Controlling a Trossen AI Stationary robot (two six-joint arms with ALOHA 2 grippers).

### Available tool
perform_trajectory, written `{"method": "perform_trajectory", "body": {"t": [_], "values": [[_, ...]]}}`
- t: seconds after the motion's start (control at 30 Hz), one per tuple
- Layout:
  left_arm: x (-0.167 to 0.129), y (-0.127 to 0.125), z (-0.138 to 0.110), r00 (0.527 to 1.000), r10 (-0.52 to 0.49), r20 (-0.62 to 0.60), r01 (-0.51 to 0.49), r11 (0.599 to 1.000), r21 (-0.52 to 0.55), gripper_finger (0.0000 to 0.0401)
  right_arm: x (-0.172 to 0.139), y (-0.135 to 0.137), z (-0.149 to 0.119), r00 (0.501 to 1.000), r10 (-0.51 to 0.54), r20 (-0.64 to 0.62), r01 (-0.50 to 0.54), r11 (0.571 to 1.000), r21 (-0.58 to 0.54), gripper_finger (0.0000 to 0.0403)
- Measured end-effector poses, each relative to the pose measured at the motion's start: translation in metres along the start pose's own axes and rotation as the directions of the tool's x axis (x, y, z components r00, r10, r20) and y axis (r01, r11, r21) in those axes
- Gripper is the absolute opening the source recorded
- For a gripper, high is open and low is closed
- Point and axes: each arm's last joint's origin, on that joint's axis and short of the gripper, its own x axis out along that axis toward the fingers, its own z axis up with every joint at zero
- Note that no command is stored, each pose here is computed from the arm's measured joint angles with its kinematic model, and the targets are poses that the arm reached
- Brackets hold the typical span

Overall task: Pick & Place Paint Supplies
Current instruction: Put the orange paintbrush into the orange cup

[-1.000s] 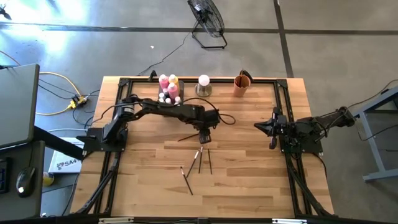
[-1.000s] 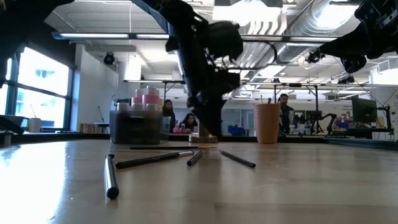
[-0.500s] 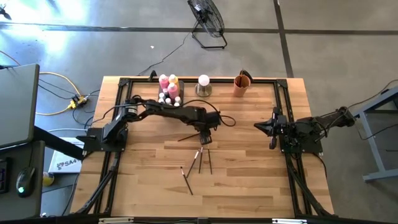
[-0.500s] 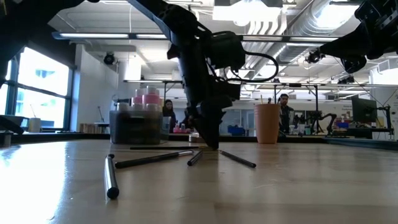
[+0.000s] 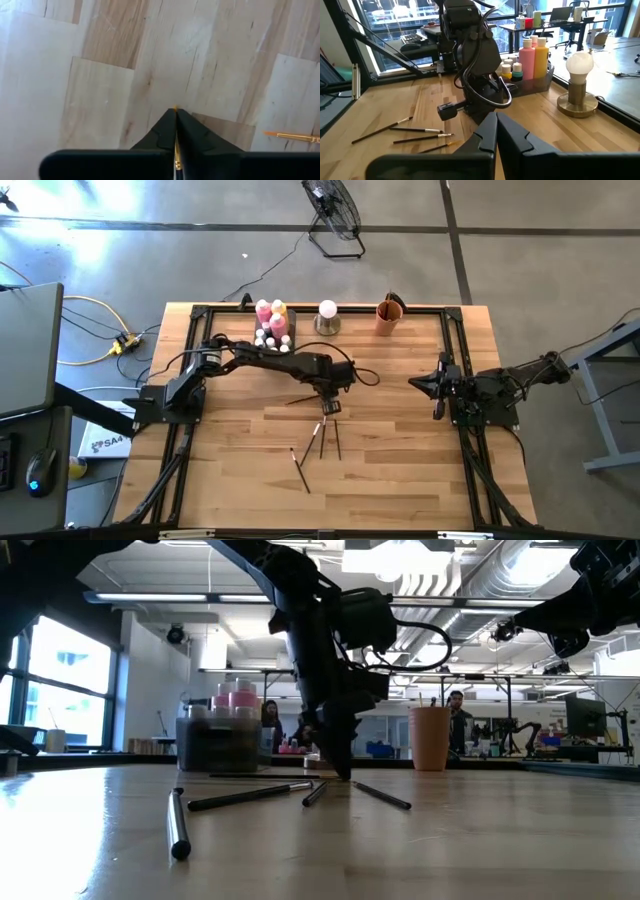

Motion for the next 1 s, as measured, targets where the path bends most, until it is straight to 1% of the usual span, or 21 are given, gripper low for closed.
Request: {"method": "perform_trajectory", "body": {"t": [0.23,0.3,0.37,0.43,0.53,0.6,0.67,0.8,0.9,0.97,1.0], "values": [[-0.001,0.0,0.001,1.0,0.003,-0.001,-0.003,1.0,0.028,0.0001,0.0,0.0,0.0,1.0,0.0,0.0,0.0,1.0,0.0,0.0002],[-0.006,0.0,0.005,1.0,0.004,-0.007,-0.003,0.999,0.04,0.0001,0.0,0.0,0.0,1.0,0.0,0.0,0.0,1.0,0.0,0.0002],[-0.013,0.001,0.011,1.0,0.009,-0.02,-0.008,0.997,0.075,0.0,0.0,0.0,0.0,1.0,0.0,-0.001,0.0,1.0,0.0,0.0002],[-0.021,0.003,0.016,0.999,0.035,-0.03,-0.031,0.994,0.106,0.0,0.0,0.0,0.0,1.0,0.0,-0.001,0.0,1.0,0.0,0.0002],[-0.045,0.005,0.036,0.996,0.074,0.045,-0.08,0.987,0.136,0.0,0.0,0.0,0.0,1.0,0.0,0.0,0.0,1.0,0.001,0.0002],[-0.064,0.009,0.046,0.993,0.101,0.066,-0.111,0.982,0.154,0.0,0.0,0.0,0.0,1.0,0.0,-0.001,0.0,1.0,0.0,0.0002],[-0.08,0.013,0.057,0.989,0.103,0.104,-0.12,0.979,0.165,0.0,0.0,0.0,0.0,1.0,0.004,-0.002,-0.004,1.0,0.001,0.0002],[-0.118,0.023,0.08,0.967,0.082,0.243,-0.123,0.98,0.156,0.0,0.0,0.0,0.0,1.0,0.007,-0.003,-0.007,1.0,0.001,0.0002],[-0.153,0.036,0.097,0.929,0.008,0.371,-0.07,0.986,0.154,0.0,0.0,0.0,0.0,1.0,0.007,-0.003,-0.007,1.0,0.003,0.0002],[-0.175,0.045,0.106,0.886,-0.077,0.457,0.001,0.986,0.165,0.0,0.0,0.0,0.0,1.0,0.007,-0.003,-0.007,1.0,0.003,0.0002],[-0.183,0.05,0.109,0.857,-0.127,0.499,0.042,0.983,0.178,0.0,0.0,0.0,0.0,1.0,0.012,-0.004,-0.012,1.0,0.003,0.0002]]}}
